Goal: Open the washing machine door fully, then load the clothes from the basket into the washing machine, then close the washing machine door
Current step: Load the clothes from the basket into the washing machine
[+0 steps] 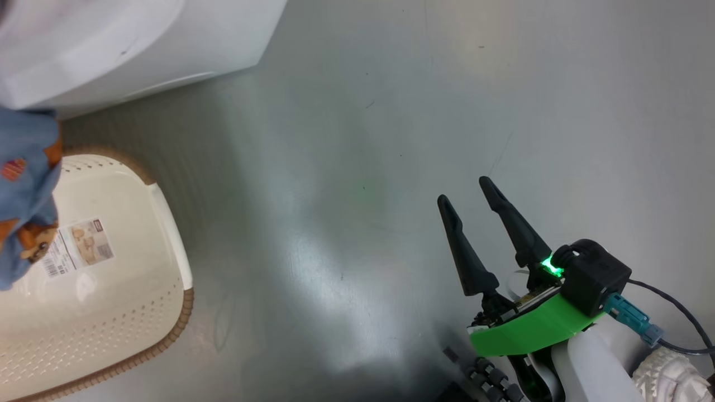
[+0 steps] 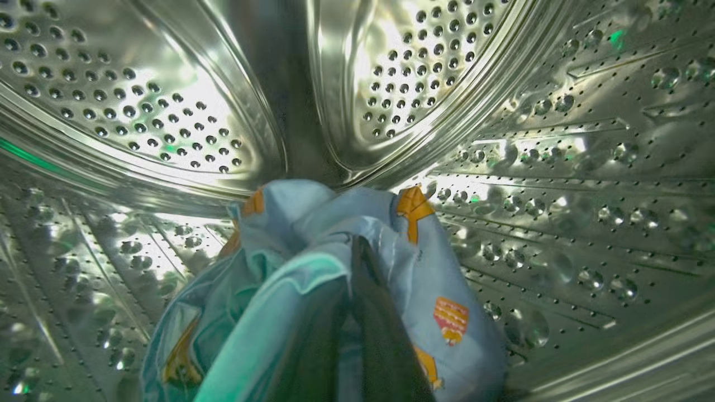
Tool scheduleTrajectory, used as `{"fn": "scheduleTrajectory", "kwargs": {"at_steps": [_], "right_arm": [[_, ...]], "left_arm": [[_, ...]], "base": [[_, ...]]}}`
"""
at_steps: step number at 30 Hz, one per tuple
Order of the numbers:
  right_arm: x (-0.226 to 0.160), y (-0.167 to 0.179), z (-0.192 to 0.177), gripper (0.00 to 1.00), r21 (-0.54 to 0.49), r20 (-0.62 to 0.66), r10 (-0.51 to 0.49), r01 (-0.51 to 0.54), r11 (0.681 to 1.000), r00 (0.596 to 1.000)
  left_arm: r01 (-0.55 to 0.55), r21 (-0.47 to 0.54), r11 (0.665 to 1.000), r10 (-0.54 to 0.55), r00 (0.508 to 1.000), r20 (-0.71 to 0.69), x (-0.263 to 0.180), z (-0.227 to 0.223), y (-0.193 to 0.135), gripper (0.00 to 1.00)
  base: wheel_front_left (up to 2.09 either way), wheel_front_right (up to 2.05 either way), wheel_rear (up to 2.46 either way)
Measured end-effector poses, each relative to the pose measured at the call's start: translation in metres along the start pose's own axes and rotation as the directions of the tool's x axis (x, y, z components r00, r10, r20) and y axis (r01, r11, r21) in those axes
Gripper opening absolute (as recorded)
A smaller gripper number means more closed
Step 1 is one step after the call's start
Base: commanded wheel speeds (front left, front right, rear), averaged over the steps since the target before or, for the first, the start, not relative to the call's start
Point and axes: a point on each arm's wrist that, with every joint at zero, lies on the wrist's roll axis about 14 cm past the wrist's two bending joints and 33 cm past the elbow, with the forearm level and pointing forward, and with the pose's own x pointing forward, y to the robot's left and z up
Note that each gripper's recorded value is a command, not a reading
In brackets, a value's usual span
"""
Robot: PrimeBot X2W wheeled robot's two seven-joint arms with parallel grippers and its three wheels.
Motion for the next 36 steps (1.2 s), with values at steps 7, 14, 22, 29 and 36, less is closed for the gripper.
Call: {"fn": "scheduleTrajectory", "kwargs": {"at_steps": [7, 14, 22, 29, 36], "right_arm": [[-0.001, -0.001, -0.001, 1.0, 0.006, -0.004, -0.003, 0.003, 1.0, 1.0], [0.0, 0.002, -0.007, 1.0, 0.011, -0.019, 0.004, -0.003, 1.0, 1.0], [-0.002, 0.003, -0.003, 1.0, 0.01, -0.011, 0.006, -0.006, 1.0, 1.0], [-0.003, 0.005, -0.001, 1.0, 0.012, -0.007, 0.011, -0.011, 1.0, 1.0], [-0.003, 0.008, 0.003, 1.0, 0.014, 0.003, 0.018, -0.018, 1.0, 1.0]], "left_arm": [[0.037, 0.101, 0.994, -0.059, 0.97, 0.234, 0.002, 0.045, -0.01, 0.0], [0.071, 0.173, 0.982, -0.137, 0.903, 0.407, -0.003, 0.101, -0.029, 0.0], [0.05, 0.115, 0.992, -0.078, 0.966, 0.245, -0.001, 0.044, -0.018, 0.0], [0.007, 0.082, 0.997, -0.01, 0.999, 0.032, -0.002, 0.003, -0.002, 0.0], [0.007, 0.066, 0.998, -0.008, 1.0, 0.013, -0.003, 0.004, -0.007, 1.0]], "base": [[0.0, 0.0, 0.0], [0.0, 0.0, 0.0], [0.0, 0.0, 0.0], [0.0, 0.0, 0.0], [0.0, 0.0, 0.0]]}}
